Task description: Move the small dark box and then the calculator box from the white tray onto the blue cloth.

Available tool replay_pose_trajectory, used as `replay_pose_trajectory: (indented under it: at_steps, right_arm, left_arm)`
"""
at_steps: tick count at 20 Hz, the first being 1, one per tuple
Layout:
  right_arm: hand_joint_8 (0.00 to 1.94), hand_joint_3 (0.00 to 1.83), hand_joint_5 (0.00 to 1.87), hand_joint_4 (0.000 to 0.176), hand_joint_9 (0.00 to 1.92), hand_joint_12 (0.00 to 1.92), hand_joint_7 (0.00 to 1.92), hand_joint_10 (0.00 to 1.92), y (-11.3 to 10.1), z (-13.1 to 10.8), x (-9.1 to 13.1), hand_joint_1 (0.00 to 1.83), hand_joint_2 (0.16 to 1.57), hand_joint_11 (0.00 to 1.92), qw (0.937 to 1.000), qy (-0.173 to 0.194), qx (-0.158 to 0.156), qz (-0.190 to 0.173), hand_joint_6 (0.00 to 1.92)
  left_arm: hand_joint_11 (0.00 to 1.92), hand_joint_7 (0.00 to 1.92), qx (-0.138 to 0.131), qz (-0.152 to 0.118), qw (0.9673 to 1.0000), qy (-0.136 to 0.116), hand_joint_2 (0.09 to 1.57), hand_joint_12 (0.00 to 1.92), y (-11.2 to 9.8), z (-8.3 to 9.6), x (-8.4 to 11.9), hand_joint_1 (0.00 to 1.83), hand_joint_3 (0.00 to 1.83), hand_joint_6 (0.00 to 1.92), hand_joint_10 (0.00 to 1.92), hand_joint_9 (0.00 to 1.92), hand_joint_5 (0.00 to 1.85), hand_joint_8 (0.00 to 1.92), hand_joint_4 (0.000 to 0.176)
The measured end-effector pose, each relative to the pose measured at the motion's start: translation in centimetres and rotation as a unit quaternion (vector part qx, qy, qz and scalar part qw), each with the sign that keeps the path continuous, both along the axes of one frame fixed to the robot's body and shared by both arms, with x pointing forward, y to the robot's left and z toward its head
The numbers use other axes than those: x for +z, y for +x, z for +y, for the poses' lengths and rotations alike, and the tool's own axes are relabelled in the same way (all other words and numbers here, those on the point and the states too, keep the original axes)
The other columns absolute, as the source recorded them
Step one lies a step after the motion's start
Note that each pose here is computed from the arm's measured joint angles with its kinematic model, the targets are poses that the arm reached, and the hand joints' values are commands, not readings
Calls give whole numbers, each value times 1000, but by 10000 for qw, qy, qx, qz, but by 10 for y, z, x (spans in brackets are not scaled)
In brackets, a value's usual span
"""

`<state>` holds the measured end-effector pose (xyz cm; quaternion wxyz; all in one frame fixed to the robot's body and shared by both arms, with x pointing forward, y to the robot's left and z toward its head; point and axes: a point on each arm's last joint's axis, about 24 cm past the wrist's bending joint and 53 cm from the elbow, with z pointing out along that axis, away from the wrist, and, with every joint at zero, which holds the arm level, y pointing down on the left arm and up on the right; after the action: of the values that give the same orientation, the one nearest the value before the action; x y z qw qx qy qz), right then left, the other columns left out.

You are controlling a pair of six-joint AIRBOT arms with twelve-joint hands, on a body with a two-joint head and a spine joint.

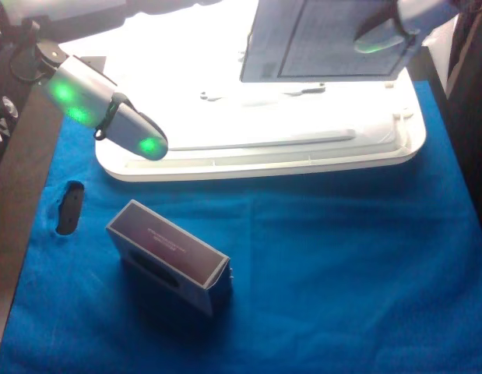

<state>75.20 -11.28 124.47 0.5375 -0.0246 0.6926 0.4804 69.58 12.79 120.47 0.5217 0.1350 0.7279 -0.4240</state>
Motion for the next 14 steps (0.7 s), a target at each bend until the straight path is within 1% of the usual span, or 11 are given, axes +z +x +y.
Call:
replay_pose_trajectory:
  at_steps: [1, 2, 4, 6, 7, 8, 9, 10, 11, 13, 14]
  right_arm:
    - [958, 2, 915, 0, 1222, 1918, 1244, 1567, -4, -2, 2, 1144, 1147, 1149, 10000, 2, 33, -28, 1071]
    - [882, 0, 918, 0, 1174, 1867, 1218, 1507, -9, -3, 5, 1145, 1147, 1097, 10000, 16, 75, -61, 1065]
    - [846, 0, 926, 0, 1104, 1869, 1191, 1528, -19, -1, 10, 1146, 1143, 1024, 9997, 73, 206, -113, 1052]
    - [948, 0, 933, 0, 1117, 1890, 1172, 1561, -29, 5, 12, 1149, 1140, 1048, 9993, 67, 350, -146, 1043]
    - [967, 0, 949, 0, 1153, 1874, 1188, 1551, -37, 9, 13, 1151, 1132, 1084, 9988, 20, 459, -191, 1020]
    - [957, 0, 980, 0, 1188, 1880, 1214, 1545, -43, 13, 14, 1158, 1118, 1110, 9982, 6, 550, -232, 971]
    - [872, 0, 1003, 0, 1216, 1878, 1255, 1491, -44, 14, 14, 1160, 1107, 1101, 9981, 12, 568, -228, 932]
    - [751, 0, 1007, 0, 1218, 1881, 1299, 1456, -48, 17, 14, 1162, 1105, 1070, 9979, 6, 610, -224, 925]
    - [774, 0, 1007, 0, 1205, 1907, 1302, 1489, -51, 18, 13, 1164, 1104, 1057, 9977, -17, 638, -230, 926]
    - [958, 0, 877, 0, 1091, 1920, 1142, 1587, -63, 19, 12, 1141, 1168, 1040, 9965, -175, 755, -297, 1131]
    - [940, 1, 866, 0, 1002, 1921, 1070, 1555, -66, 17, 13, 1139, 1173, 935, 9965, -200, 757, -304, 1146]
  left_arm:
    - [2, 0, 64, -22, 10000, -15, 649, 0, 2, 3, -1, 680, 9, 0, 0, 0, 0, 0, 134]
    - [0, 0, 151, -46, 9999, -21, 684, 0, 5, 6, -2, 651, 24, 0, 0, 0, 0, 0, 92]
    - [0, 0, 364, -40, 9993, -86, 715, 0, 13, 15, -3, 629, 11, 0, 0, 0, 0, 0, 77]
    - [0, 0, 528, -17, 9985, -130, 716, 0, 18, 26, -2, 618, 4, 0, 0, 0, 0, 0, 114]
    - [0, 0, 588, -8, 9982, -115, 716, 0, 19, 30, -3, 623, 4, 0, 0, 0, 0, 0, 111]
    - [0, 0, 630, -5, 9980, -52, 703, 0, 20, 34, -7, 616, 0, 0, 0, 0, 0, 0, 98]
    - [0, 0, 675, 11, 9977, -48, 695, 0, 21, 36, -8, 633, 0, 0, 0, 0, 0, 0, 100]
    - [0, 0, 704, 35, 9975, -42, 676, 0, 21, 38, -10, 633, 0, 0, 0, 0, 0, 0, 105]
    - [0, 0, 723, 57, 9974, -20, 661, 0, 20, 40, -12, 637, 0, 0, 0, 0, 0, 0, 117]
    - [0, 0, 796, 80, 9968, 6, 669, 0, 22, 45, -14, 696, 0, 0, 0, 0, 0, 0, 126]
    - [0, 0, 807, 73, 9967, 5, 678, 0, 22, 47, -13, 703, 0, 0, 0, 0, 0, 0, 141]
